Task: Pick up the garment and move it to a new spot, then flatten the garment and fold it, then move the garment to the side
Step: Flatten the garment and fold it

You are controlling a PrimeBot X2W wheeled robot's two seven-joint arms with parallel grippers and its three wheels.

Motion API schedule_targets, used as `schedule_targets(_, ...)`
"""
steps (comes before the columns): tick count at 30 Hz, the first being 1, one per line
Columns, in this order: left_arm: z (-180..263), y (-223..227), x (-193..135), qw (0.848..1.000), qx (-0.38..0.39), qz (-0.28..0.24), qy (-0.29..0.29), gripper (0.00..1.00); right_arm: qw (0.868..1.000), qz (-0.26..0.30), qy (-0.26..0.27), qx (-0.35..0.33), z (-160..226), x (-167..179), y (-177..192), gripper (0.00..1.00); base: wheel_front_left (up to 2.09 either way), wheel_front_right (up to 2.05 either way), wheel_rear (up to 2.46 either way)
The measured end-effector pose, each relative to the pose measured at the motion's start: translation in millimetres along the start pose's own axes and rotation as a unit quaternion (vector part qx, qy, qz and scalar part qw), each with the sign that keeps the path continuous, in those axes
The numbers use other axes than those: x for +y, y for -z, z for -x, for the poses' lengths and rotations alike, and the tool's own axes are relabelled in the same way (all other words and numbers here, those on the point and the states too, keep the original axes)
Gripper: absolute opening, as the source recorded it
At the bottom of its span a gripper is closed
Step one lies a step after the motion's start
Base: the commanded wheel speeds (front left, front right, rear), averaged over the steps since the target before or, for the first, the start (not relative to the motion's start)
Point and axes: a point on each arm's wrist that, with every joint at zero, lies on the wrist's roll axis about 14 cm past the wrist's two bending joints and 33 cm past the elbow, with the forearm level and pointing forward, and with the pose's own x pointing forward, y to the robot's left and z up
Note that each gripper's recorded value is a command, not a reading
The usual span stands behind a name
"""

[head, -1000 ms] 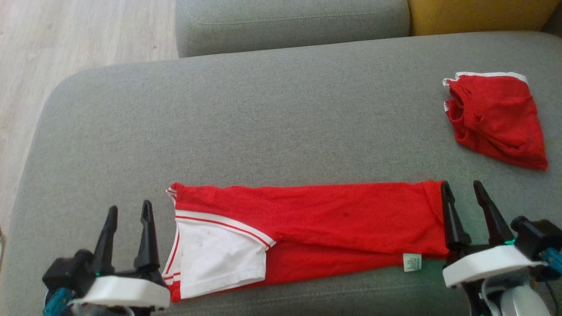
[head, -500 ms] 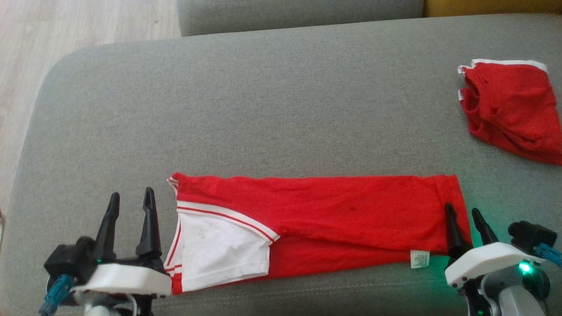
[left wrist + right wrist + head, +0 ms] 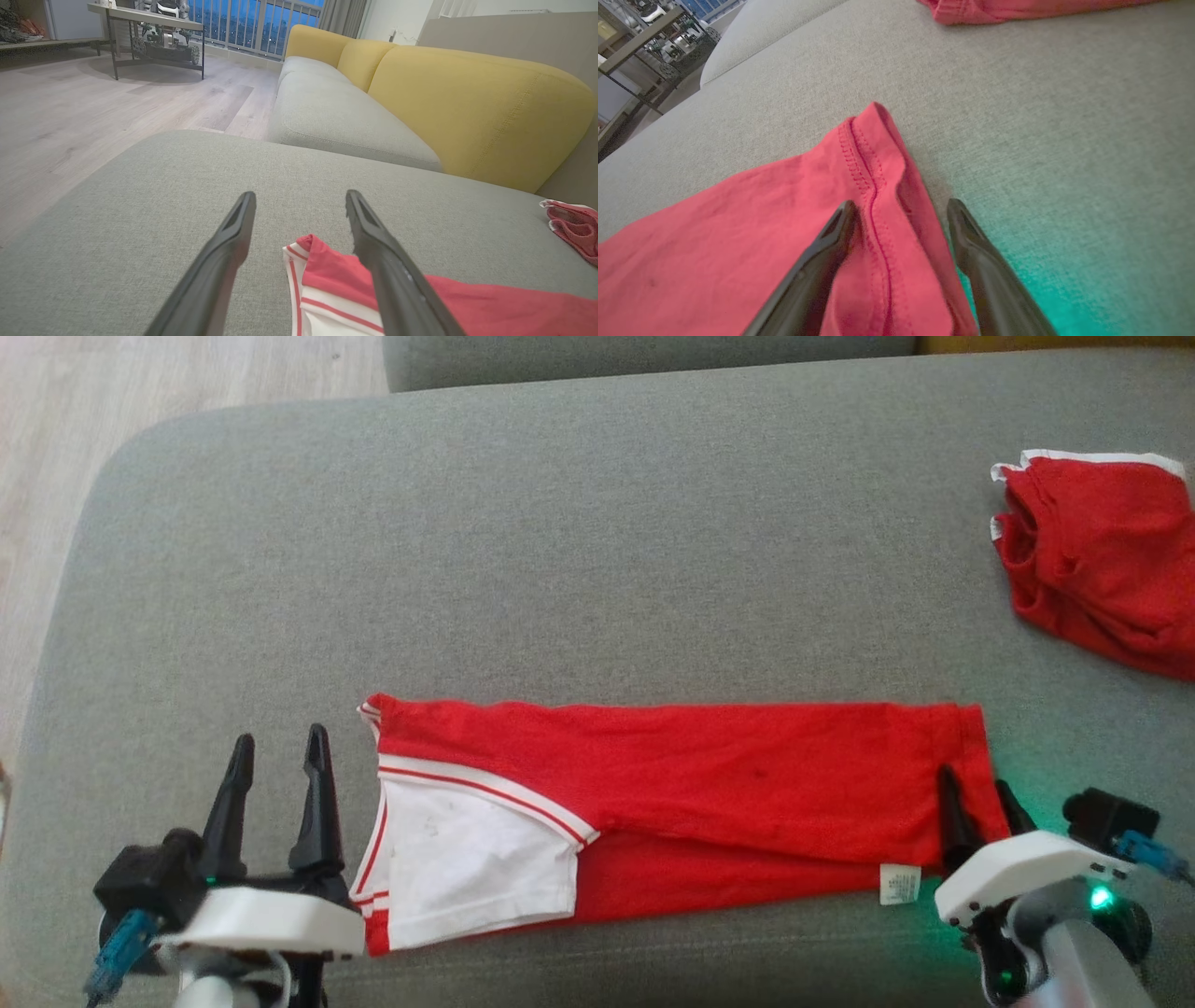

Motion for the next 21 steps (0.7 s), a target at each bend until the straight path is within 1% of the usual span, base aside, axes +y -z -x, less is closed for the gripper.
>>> schedule_targets(4,-0.9,1.1,0.1,1.000,0.002,0.000,0.000,1.00,1.000,0.001,-0.003,0.010,-3.9,3.8,4.1,1.00,0.00,0.00,0.00)
schedule_targets(5,-1.2,1.1,0.0,1.000,0.001,0.000,0.000,1.00,1.000,0.003,-0.005,0.012,-4.7,5.3,4.7,0.69,0.00,0.00,0.00)
schedule_targets(6,-1.6,0.7,-0.1,1.000,0.001,0.000,0.000,1.00,1.000,0.004,-0.008,0.014,-5.3,7.0,5.2,0.16,0.00,0.00,0.00)
schedule_targets(7,-2.1,0.1,-0.3,1.000,0.000,0.000,0.001,1.00,1.000,0.003,-0.010,0.015,-5.9,8.9,5.6,0.00,0.00,0.00,0.00)
schedule_targets(10,-3.9,-2.5,-0.4,1.000,-0.004,-0.003,0.002,1.00,1.000,0.007,-0.020,0.021,-6.2,15.5,8.3,0.00,0.00,0.00,0.00)
schedule_targets(14,-3.7,-4.8,0.5,1.000,-0.008,-0.004,0.002,1.00,0.999,0.020,-0.022,0.018,-4.5,15.2,7.7,0.00,0.00,0.00,0.00)
schedule_targets(18,-3.1,-7.5,0.4,1.000,-0.012,-0.004,0.002,1.00,0.999,0.031,-0.017,0.010,-3.8,10.0,2.0,0.00,0.00,0.00,0.00)
schedule_targets(21,-2.2,-9.4,0.5,1.000,-0.015,-0.004,0.002,1.00,0.999,0.039,-0.004,-0.002,-4.9,-0.9,-8.2,0.00,0.00,0.00,0.00)
